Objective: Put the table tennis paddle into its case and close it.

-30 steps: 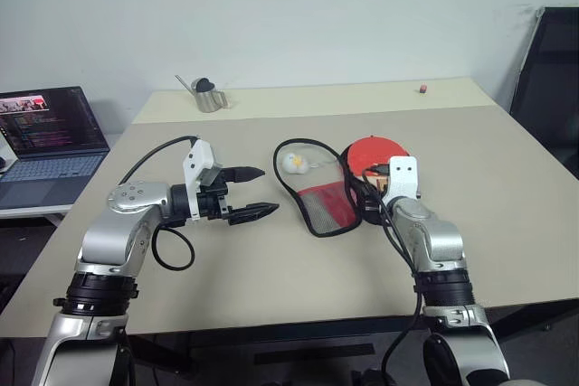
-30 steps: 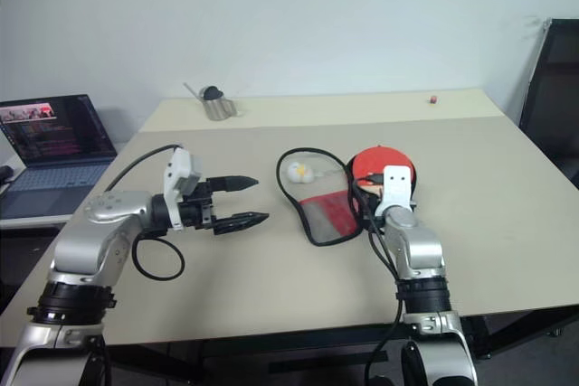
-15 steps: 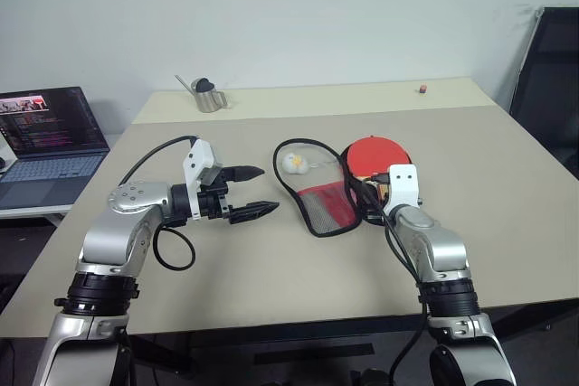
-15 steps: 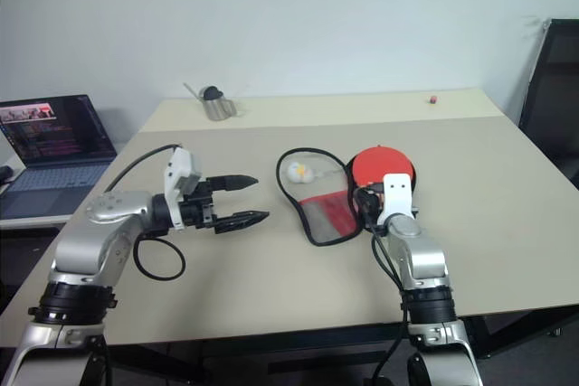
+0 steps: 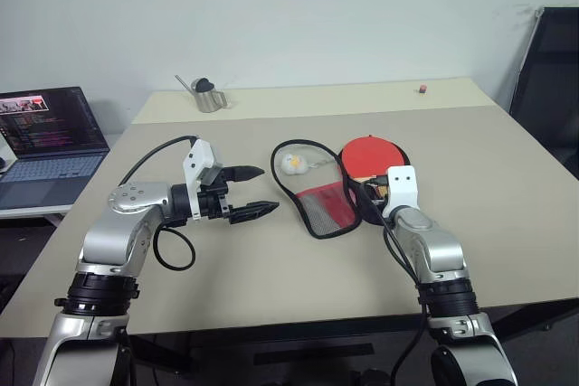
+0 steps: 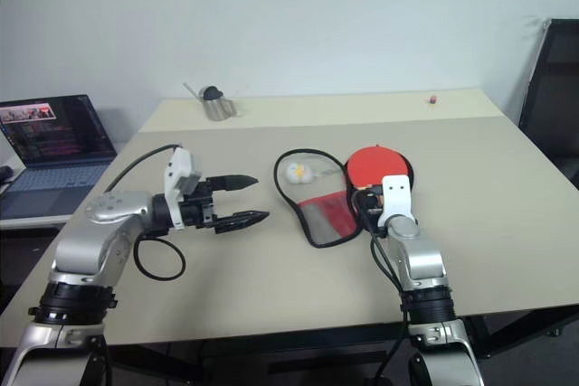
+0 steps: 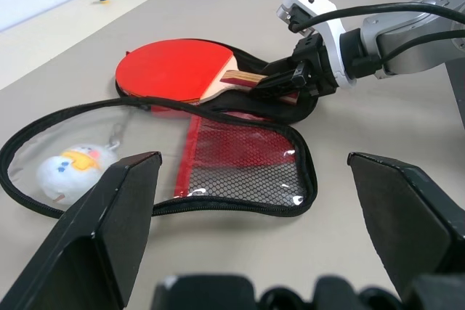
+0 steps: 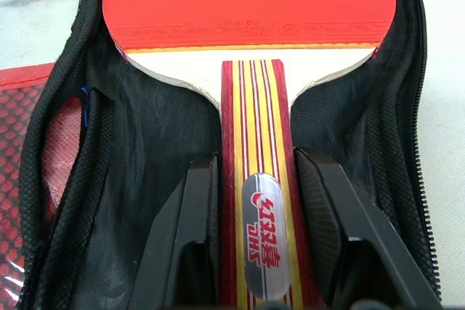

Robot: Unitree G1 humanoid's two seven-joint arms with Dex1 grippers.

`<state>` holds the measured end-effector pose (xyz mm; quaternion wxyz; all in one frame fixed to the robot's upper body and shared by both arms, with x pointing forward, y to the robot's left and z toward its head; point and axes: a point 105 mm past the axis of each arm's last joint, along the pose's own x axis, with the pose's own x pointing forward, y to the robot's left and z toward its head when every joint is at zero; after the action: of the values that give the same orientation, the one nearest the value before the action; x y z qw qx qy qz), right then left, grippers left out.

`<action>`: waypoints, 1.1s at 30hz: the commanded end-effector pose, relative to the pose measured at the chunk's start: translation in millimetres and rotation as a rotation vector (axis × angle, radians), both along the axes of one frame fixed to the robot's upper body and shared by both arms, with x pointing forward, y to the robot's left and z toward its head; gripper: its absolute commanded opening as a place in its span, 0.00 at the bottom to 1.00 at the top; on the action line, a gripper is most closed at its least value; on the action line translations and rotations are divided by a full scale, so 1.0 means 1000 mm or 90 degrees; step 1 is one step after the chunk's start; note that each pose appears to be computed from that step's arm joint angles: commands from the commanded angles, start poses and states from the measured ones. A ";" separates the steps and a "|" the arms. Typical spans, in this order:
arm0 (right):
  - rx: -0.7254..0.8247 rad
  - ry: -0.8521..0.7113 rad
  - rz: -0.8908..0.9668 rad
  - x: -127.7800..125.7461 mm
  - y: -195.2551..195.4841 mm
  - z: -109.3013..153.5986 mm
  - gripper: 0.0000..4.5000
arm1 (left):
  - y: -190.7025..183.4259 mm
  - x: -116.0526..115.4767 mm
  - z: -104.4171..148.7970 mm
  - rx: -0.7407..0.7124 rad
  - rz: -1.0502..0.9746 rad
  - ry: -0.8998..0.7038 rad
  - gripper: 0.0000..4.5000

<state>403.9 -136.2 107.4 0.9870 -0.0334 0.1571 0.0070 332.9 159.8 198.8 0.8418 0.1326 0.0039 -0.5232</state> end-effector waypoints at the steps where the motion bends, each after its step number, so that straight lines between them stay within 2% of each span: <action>1: -0.006 -0.036 0.000 -0.001 -0.001 0.015 0.27 | 0.000 -0.002 0.011 -0.005 -0.004 -0.031 1.00; 11: 0.005 -0.015 -0.010 -0.018 -0.002 0.008 0.27 | 0.000 -0.002 0.010 -0.005 -0.006 -0.029 1.00; 19: 0.015 -0.013 -0.020 -0.014 -0.004 0.007 0.27 | -0.001 -0.001 0.010 -0.004 -0.007 -0.028 1.00; 28: 0.019 -0.028 0.007 -0.016 -0.001 0.015 0.95 | 0.000 -0.001 0.008 -0.001 -0.001 -0.028 1.00; 29: 0.023 -0.034 0.019 -0.018 0.000 0.019 0.99 | 0.001 -0.001 0.007 -0.002 0.003 -0.029 1.00; 33: 0.051 -0.081 0.097 -0.028 0.008 0.045 0.99 | 0.007 0.003 0.005 -0.005 0.027 -0.028 1.00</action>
<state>380.9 -134.4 127.6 0.9892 -0.0158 0.1342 0.0563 334.6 161.5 196.3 0.8464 0.1333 0.0028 -0.5156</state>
